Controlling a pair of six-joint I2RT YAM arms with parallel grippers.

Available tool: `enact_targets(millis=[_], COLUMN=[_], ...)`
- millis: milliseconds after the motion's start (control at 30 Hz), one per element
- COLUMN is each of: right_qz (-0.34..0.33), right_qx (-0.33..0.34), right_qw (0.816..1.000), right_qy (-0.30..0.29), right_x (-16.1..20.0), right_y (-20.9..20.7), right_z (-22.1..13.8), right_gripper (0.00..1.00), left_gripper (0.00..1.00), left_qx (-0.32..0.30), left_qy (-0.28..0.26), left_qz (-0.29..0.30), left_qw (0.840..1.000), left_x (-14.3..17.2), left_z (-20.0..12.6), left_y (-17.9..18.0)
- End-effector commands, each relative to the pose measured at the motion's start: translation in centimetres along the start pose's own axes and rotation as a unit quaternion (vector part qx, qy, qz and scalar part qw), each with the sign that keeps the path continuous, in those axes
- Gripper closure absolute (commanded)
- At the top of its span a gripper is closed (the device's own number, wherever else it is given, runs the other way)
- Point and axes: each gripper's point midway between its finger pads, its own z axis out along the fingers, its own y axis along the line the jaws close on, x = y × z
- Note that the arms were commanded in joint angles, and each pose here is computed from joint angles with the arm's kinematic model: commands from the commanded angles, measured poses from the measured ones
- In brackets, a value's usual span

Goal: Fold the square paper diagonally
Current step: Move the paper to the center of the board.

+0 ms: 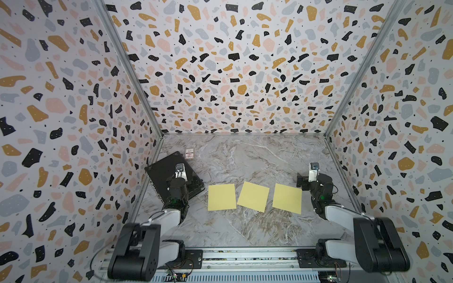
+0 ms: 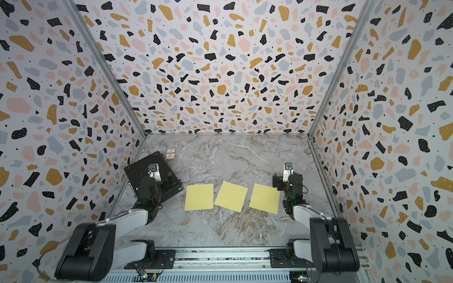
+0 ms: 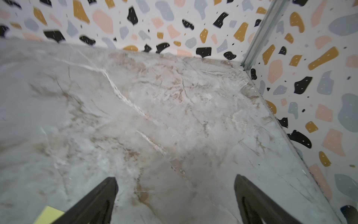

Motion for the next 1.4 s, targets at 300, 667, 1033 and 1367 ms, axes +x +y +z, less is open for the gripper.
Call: enact_targets(millis=[300,667,1033,1367], right_qz=[0.265,0.295,0.197,0.083], right_qx=[-0.059,-0.173,-0.297,-0.273], right_qw=[0.955,0.913,0.882,0.880], right_qy=[0.116,0.222,0.309,0.381], right_x=[-0.5,-1.2,2.6,8.2], right_y=[2.4,7.2,18.3,24.9], right_z=[-7.9,-10.2,-13.9,-11.7], right_gripper=[0.01,0.06,0.16,0.28], left_gripper=[0.01,0.14,0.17,0.18], left_qx=[0.139,0.261,0.274,0.270], left_qy=[-0.073,0.165,0.259,0.242], left_qz=[-0.300,-0.251,-0.153,-0.169], left_qw=[0.941,0.917,0.913,0.917], left_x=[-5.4,-2.6,5.7,5.6], left_z=[-7.7,-8.1,-12.2,-11.8], left_y=[-2.1,-12.0,-15.0,-14.8])
